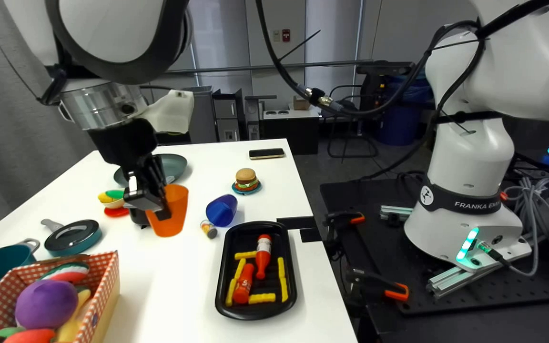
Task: Pour the content of the orange cup onto the black tray
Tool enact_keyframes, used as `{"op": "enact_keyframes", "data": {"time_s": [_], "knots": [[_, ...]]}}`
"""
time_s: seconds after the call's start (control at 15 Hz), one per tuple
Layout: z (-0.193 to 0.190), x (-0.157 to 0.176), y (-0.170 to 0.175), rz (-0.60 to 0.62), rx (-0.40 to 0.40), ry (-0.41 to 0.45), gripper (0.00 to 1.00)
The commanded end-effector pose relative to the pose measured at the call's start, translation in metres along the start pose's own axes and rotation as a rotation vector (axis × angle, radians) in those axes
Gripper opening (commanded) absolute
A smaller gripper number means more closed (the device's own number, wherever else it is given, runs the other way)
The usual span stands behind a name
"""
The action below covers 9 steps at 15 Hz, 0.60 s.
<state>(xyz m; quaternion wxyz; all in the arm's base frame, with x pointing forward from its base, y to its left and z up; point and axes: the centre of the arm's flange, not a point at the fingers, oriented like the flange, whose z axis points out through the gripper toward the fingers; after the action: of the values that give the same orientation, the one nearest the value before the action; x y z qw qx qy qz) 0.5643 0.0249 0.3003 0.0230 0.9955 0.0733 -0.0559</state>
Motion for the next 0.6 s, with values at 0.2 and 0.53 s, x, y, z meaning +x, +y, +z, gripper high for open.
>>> {"op": "enact_keyframes", "data": {"time_s": [0.2, 0.53], "knots": [[0.021, 0.025, -0.005, 0.058, 0.034, -0.004, 0.01], [0.036, 0.04, -0.003, 0.095, 0.038, 0.01, 0.01]]}}
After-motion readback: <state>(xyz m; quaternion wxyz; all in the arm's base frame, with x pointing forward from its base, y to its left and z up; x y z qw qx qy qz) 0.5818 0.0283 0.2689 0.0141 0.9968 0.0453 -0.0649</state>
